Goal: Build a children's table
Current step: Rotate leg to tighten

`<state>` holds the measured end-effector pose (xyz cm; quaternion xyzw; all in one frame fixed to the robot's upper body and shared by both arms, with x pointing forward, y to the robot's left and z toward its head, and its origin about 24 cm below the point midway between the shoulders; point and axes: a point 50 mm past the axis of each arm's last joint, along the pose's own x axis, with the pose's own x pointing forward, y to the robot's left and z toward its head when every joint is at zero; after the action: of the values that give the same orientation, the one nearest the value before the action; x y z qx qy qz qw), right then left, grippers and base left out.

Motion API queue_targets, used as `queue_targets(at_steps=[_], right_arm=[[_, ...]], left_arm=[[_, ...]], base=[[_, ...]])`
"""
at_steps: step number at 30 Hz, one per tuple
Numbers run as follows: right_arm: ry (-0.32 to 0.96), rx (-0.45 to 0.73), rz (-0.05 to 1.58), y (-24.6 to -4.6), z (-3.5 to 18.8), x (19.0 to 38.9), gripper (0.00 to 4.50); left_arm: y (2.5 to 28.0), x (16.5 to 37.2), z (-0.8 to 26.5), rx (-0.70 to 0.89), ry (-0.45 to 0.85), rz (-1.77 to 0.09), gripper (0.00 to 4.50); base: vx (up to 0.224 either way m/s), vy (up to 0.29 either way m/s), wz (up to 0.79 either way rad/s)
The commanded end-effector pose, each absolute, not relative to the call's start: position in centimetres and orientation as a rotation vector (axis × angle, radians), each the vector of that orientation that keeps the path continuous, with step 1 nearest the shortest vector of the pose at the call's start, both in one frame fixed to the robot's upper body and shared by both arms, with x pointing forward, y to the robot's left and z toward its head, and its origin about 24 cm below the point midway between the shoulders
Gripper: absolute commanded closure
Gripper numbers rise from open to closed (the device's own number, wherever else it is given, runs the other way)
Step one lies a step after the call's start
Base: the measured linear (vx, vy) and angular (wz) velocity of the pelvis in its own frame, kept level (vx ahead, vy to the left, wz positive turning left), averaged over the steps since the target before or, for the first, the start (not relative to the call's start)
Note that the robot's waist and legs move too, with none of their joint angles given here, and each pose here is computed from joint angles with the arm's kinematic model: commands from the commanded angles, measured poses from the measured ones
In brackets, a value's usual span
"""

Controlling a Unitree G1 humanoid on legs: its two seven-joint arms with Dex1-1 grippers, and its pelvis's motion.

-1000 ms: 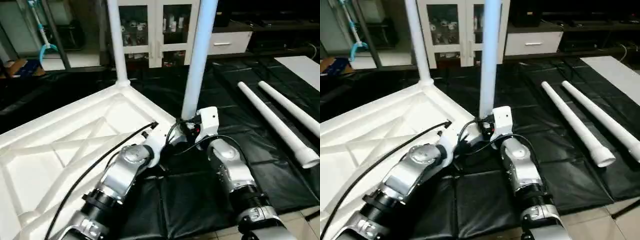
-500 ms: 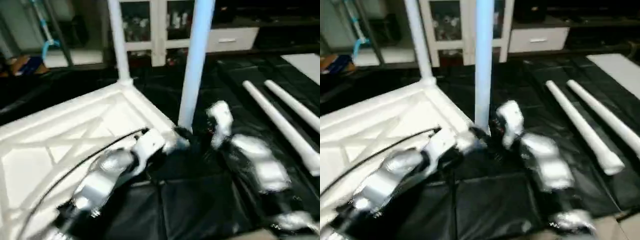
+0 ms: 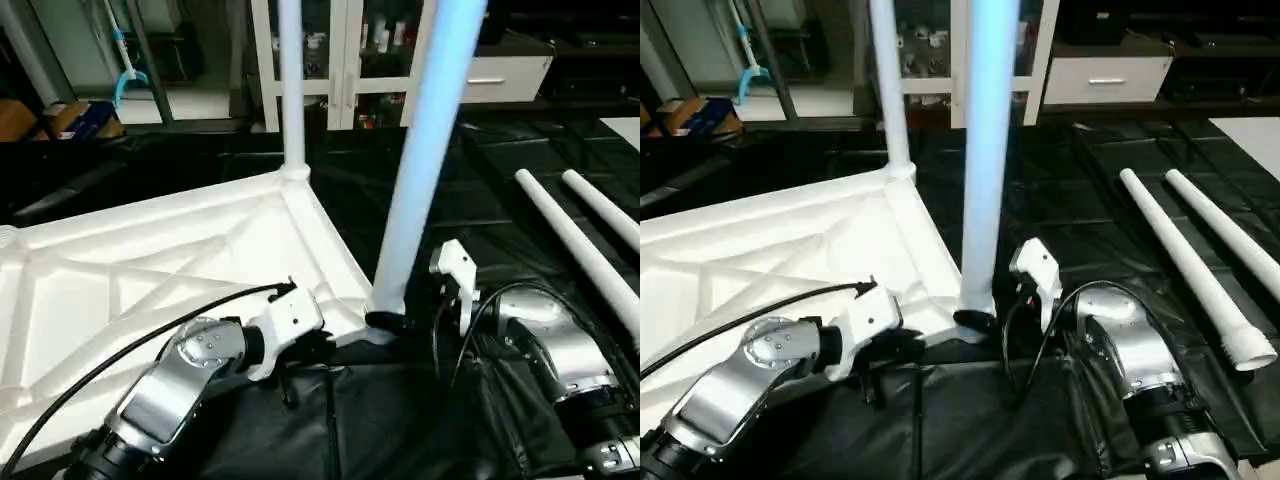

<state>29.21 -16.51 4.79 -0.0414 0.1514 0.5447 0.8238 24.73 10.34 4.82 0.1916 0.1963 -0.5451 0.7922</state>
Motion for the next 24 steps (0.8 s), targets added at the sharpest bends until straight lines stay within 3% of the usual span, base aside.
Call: queue_targets(at_steps=[1, 9, 16, 24], right_arm=[[0.32, -0.09, 1.162, -16.45, 4.86, 29.33, 0.43], [0.334, -0.099, 1.155, -16.53, 4.6, 29.51, 0.9], [0.344, -0.112, 1.16, -16.54, 4.34, 29.38, 1.65], [0.345, -0.109, 1.141, -16.27, 3.97, 29.38, 1.78]], left_arm=[[9.95, 23.99, 4.4, 0.407, 0.451, -1.226, 4.5], [10.03, 24.05, 4.36, 0.413, 0.458, -1.223, 4.5], [10.04, 24.01, 4.31, 0.414, 0.464, -1.225, 4.5], [10.14, 23.87, 4.18, 0.411, 0.481, -1.228, 4.5]], base=[[0.0, 0.0, 0.0], [0.0, 0.0, 0.0], [0.0, 0.0, 0.0], [0.0, 0.0, 0.0]])
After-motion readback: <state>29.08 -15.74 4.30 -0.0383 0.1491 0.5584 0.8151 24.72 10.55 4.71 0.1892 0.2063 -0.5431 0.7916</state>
